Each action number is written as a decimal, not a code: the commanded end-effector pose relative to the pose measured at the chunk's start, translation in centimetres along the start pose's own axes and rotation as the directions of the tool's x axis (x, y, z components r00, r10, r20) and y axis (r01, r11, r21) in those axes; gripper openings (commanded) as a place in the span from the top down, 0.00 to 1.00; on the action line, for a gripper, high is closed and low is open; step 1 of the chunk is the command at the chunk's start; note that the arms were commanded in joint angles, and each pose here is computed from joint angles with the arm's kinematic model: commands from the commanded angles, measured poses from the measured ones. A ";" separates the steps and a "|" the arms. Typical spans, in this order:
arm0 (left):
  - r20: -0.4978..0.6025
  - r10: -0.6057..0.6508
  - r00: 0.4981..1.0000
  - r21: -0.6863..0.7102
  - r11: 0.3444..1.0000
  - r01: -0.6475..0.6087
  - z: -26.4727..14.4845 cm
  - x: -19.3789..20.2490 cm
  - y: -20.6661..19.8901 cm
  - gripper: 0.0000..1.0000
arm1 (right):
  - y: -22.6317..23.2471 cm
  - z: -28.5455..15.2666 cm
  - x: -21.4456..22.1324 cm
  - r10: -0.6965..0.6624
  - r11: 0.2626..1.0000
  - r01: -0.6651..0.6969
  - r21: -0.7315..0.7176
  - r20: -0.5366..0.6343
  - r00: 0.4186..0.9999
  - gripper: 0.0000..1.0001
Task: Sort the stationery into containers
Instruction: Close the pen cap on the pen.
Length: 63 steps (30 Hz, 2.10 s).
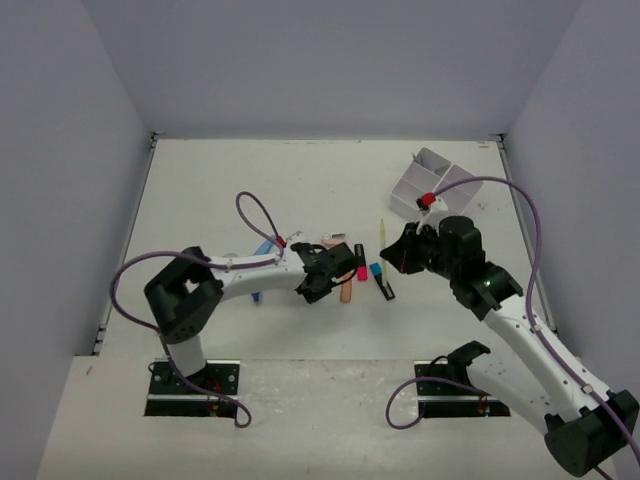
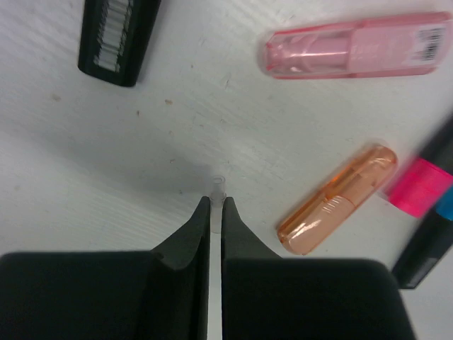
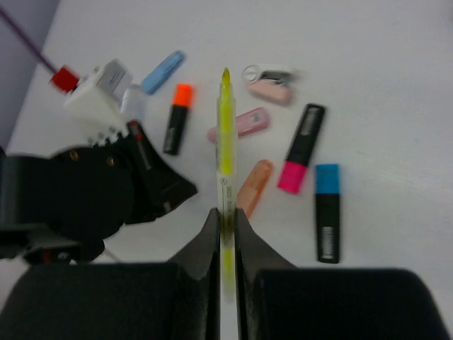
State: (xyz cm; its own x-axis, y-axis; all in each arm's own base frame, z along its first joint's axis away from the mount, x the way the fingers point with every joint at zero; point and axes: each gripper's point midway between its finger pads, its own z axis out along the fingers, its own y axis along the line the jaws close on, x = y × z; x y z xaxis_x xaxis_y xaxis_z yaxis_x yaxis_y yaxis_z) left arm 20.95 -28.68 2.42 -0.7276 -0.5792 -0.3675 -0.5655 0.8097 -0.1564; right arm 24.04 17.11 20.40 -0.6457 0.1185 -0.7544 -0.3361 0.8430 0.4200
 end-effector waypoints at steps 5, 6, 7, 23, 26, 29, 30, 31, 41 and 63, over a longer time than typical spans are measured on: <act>0.513 0.028 0.858 0.588 0.716 -0.376 -17.3 -12.6 -5.3 1.00 | 10.6 -1.3 2.9 0.152 0.800 -0.051 -0.598 0.120 0.981 1.00; 0.533 -0.023 0.846 0.683 0.601 -0.415 -19.2 -12.4 -5.7 1.00 | 12.0 -1.3 3.8 0.151 0.780 -0.051 -0.624 0.108 0.983 1.00; 0.554 -0.069 0.830 0.742 0.493 -0.455 -21.5 -12.5 -5.6 1.00 | 13.3 -1.6 3.8 0.148 0.760 -0.036 -0.649 0.119 0.982 1.00; 0.591 -0.129 0.797 0.802 0.199 -0.563 -28.2 -11.8 -3.5 1.00 | 17.3 -1.1 1.4 0.123 0.806 0.005 -0.592 0.176 0.977 1.00; 0.587 -0.129 0.799 0.804 0.206 -0.558 -28.0 -11.8 -3.5 1.00 | 17.6 -1.3 1.4 0.112 0.802 0.011 -0.597 0.168 0.979 1.00; 0.588 -0.138 0.797 0.802 0.228 -0.552 -27.8 -12.2 -3.4 1.00 | 17.7 -1.3 1.7 0.096 0.803 0.022 -0.596 0.167 0.981 1.00; 0.588 -0.140 0.796 0.801 0.237 -0.550 -27.7 -12.4 -3.4 1.00 | 17.8 -1.4 1.9 0.092 0.801 0.025 -0.598 0.164 0.982 1.00; 0.592 -0.145 0.793 0.798 0.248 -0.550 -27.7 -12.6 -3.4 1.00 | 17.8 -1.4 2.0 0.086 0.801 0.028 -0.598 0.161 0.983 1.00; 0.592 -0.143 0.793 0.799 0.235 -0.554 -28.2 -12.6 -3.7 1.00 | 18.4 -2.0 1.8 0.060 0.796 0.053 -0.604 0.167 0.984 1.00; 0.539 0.013 0.842 0.822 0.208 -0.530 -26.0 -9.2 -4.5 1.00 | 17.9 -3.2 -2.2 0.004 0.841 0.170 -0.513 0.321 0.947 1.00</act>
State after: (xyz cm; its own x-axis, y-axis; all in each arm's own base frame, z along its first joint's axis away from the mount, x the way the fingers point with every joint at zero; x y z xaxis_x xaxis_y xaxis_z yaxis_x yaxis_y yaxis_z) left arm 20.78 -28.51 30.58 -0.3612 -0.4763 -0.8017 0.5689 0.5687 -0.5941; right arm 16.23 30.91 25.43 -0.5407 0.1951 -0.8183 -0.6856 0.4616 0.5630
